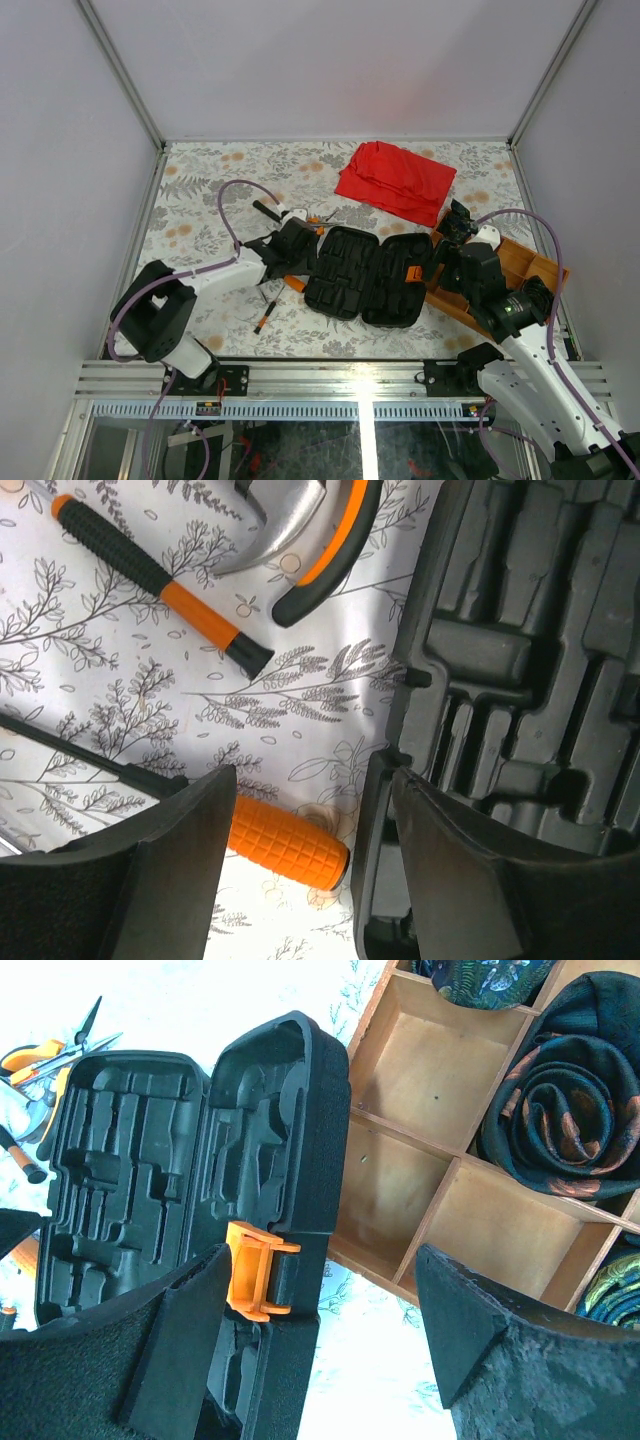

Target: Sort the tools into containers

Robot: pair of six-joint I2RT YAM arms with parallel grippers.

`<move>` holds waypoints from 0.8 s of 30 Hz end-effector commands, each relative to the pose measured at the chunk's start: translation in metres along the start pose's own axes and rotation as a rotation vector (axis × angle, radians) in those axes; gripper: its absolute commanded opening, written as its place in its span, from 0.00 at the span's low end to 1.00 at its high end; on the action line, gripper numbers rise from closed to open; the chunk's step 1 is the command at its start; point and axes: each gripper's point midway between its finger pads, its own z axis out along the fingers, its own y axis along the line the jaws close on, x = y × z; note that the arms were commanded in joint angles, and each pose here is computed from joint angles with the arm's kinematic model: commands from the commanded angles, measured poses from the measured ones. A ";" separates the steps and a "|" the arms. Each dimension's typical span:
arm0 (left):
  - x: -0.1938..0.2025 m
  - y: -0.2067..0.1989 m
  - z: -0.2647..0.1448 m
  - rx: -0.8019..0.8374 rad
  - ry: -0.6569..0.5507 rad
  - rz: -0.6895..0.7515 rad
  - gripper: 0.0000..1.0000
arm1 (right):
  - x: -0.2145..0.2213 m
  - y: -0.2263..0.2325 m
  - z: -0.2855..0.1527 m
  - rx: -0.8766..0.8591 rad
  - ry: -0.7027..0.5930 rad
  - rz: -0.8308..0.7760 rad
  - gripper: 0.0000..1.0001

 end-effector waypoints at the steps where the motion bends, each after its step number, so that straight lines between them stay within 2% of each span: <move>1: -0.026 -0.016 0.006 0.057 -0.068 -0.007 0.62 | -0.009 0.010 0.000 -0.042 -0.032 0.014 0.80; 10: -0.021 -0.031 0.008 0.164 -0.058 -0.022 0.61 | -0.005 0.009 0.001 -0.045 -0.024 0.012 0.80; 17: -0.019 -0.035 0.022 0.175 -0.036 -0.032 0.61 | -0.004 0.010 0.001 -0.048 -0.015 0.009 0.80; 24: -0.009 -0.029 0.034 0.152 -0.004 -0.049 0.52 | -0.009 0.009 -0.004 -0.043 -0.032 0.000 0.80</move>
